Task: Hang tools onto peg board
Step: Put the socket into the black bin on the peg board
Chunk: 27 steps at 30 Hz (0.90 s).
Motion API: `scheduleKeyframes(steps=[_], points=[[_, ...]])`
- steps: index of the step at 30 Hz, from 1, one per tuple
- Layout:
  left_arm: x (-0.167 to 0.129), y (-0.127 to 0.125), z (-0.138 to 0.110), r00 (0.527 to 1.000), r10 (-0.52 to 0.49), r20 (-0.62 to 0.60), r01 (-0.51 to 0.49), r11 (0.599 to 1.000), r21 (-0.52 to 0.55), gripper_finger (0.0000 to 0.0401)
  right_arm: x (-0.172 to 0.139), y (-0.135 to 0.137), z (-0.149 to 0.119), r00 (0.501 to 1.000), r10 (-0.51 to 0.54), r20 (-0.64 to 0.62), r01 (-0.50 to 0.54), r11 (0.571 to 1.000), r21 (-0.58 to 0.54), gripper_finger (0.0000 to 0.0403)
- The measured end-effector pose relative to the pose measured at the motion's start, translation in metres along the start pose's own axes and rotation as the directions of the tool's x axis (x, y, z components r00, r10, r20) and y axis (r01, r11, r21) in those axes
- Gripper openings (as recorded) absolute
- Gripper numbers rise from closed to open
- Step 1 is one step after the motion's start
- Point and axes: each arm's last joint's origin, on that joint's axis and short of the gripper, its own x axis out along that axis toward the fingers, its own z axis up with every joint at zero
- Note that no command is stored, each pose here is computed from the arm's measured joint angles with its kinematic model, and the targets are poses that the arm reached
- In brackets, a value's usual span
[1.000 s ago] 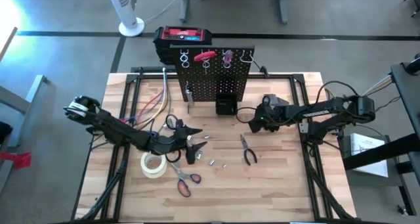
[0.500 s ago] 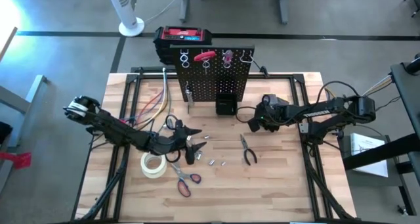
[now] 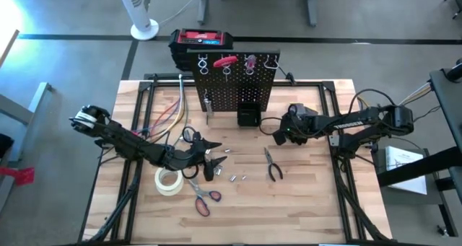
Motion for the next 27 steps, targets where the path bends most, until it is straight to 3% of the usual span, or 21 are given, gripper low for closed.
scheduleKeyframes(steps=[3, 14, 21, 27], points=[[0.000, 0.000, 0.000, 1.000, 0.000, 0.000, 0.000, 1.000, -0.005, 0.0270, 0.000, 0.000, 0.000, 1.000, 0.001, 0.002, -0.001, 1.000, 0.000, 0.0030], [0.000, 0.000, 0.001, 1.000, -0.001, 0.004, 0.001, 1.000, -0.011, 0.0270, 0.002, -0.004, 0.006, 1.000, 0.002, 0.025, -0.002, 1.000, -0.003, 0.0177], [0.000, 0.000, 0.002, 1.000, -0.004, 0.013, 0.004, 1.000, -0.018, 0.0270, 0.007, -0.011, 0.022, 0.995, 0.087, 0.051, -0.083, 0.993, -0.085, 0.0180], [0.001, -0.002, 0.005, 1.000, -0.007, 0.022, 0.007, 1.000, -0.025, 0.0270, 0.015, -0.028, 0.029, 0.996, 0.093, 0.004, -0.092, 0.992, -0.090, 0.0163]])
